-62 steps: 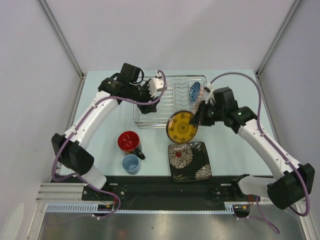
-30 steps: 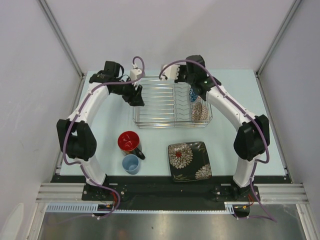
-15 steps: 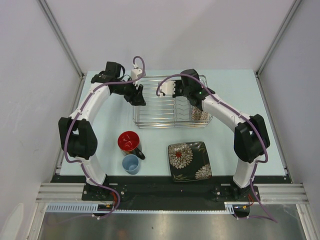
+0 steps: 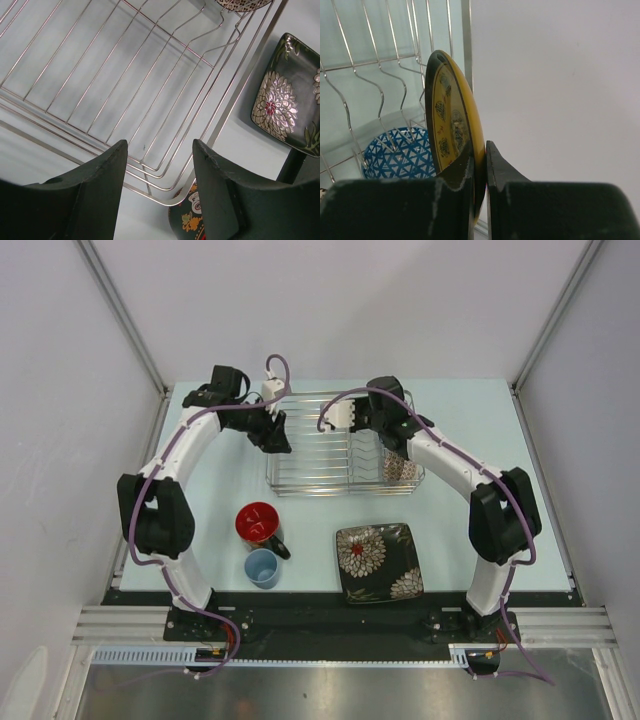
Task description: Load the mixed dishes into the dish rack
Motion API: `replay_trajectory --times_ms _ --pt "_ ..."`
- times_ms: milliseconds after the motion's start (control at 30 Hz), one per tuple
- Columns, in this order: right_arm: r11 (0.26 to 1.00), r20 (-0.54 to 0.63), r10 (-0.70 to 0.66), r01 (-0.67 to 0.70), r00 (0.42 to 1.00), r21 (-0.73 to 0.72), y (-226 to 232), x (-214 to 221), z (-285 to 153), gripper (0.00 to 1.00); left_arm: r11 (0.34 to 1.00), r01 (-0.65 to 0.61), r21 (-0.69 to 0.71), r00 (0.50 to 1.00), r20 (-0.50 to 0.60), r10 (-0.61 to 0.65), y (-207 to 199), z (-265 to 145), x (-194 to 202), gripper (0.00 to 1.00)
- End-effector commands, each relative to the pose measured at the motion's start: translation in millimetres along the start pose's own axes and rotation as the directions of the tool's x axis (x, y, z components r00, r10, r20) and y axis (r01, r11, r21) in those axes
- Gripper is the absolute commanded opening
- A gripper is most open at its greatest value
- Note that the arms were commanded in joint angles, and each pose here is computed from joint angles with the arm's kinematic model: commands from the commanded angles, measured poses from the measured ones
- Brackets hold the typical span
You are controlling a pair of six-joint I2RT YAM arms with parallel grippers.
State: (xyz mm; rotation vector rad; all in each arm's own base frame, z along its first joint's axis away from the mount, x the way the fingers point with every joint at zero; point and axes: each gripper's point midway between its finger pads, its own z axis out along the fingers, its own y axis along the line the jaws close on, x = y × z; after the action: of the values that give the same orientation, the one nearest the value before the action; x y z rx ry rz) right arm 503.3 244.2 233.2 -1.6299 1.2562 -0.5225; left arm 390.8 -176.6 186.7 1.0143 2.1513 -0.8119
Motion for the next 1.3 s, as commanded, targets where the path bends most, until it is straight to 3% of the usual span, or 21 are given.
replay_trajectory --times_ms 0,100,1267 --pt "0.999 0.030 0.004 -0.005 1.000 0.053 -15 -3 -6 0.00 1.000 -0.011 0.016 0.999 0.033 0.010 2 0 -6 0.60" --pt "0.998 0.071 0.045 -0.048 0.996 0.042 -12 -9 -6 0.00 1.000 -0.009 0.020 0.999 0.039 0.008 1 0 -7 0.60" --pt "0.981 0.080 0.186 -0.180 0.979 -0.075 47 11 39 0.00 1.000 0.004 0.031 0.999 0.052 -0.005 8 -1 -9 0.60"
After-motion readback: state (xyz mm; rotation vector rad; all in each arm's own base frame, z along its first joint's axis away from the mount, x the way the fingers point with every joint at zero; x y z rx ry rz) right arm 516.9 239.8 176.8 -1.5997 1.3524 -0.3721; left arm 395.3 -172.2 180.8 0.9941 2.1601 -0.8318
